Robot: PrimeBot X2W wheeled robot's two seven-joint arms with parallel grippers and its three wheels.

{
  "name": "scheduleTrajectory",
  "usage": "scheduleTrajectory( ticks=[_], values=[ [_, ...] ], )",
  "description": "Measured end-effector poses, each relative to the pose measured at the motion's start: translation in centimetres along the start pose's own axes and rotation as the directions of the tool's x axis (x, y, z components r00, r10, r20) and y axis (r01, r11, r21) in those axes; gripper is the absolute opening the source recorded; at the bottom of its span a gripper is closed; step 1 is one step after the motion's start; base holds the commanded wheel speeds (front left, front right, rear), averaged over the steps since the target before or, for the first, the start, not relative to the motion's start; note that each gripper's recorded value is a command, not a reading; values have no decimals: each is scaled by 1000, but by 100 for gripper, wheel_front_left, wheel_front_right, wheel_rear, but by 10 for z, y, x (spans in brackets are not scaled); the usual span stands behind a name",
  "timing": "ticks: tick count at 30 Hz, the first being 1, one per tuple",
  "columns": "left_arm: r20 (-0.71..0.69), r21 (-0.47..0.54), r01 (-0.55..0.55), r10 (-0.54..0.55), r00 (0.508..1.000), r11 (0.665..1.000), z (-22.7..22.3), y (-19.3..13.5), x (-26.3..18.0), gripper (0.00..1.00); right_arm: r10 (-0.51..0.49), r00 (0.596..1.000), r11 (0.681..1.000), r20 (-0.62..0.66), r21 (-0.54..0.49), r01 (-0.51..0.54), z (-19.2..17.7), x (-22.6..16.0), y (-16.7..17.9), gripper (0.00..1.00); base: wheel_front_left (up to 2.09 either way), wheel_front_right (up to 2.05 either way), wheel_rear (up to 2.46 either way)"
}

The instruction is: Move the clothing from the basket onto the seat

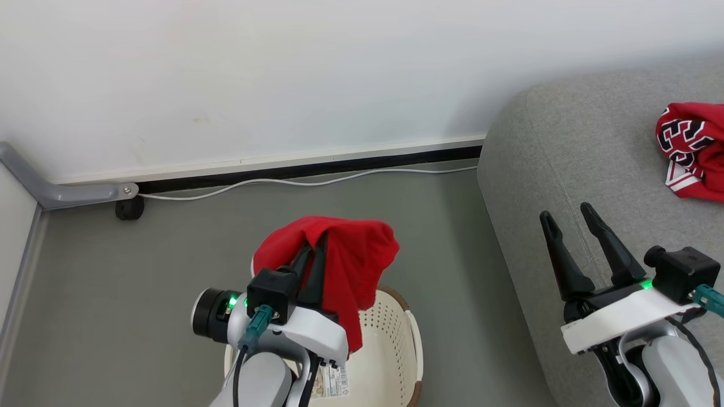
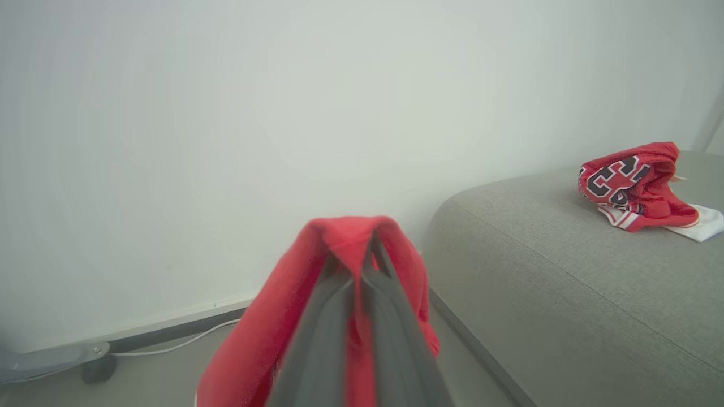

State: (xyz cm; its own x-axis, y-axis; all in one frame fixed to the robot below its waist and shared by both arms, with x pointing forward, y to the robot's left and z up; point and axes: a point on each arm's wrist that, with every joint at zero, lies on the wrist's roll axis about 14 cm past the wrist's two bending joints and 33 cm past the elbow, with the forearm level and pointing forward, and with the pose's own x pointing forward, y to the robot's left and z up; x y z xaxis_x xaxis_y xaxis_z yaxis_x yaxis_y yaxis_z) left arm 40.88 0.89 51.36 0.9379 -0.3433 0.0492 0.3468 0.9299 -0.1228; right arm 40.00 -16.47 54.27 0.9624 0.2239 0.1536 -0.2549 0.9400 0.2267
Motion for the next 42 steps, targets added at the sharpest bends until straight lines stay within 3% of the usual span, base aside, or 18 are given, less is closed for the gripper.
scheduleTrajectory(
  ticks=[9,16,29,36,42],
  values=[
    [134,18,47,-49,990,999,43,-11,6,0,0,1000,1000,-20,4,0,-8,0,1,100,0,0,0],
    [290,51,94,-104,951,994,100,-22,18,0,-7,999,1000,-46,13,8,-17,-3,1,100,0,0,0],
    [414,100,111,-143,899,989,148,-28,26,0,3,998,1000,-70,17,-2,-26,-3,4,100,0,0,0],
    [408,103,132,-163,898,986,144,-33,28,0,142,988,990,-62,14,-142,-23,6,45,100,0,0,0],
    [396,112,167,-198,897,980,139,-43,31,0,359,933,931,-22,-67,-360,1,27,95,100,0,0,0]
  ],
)
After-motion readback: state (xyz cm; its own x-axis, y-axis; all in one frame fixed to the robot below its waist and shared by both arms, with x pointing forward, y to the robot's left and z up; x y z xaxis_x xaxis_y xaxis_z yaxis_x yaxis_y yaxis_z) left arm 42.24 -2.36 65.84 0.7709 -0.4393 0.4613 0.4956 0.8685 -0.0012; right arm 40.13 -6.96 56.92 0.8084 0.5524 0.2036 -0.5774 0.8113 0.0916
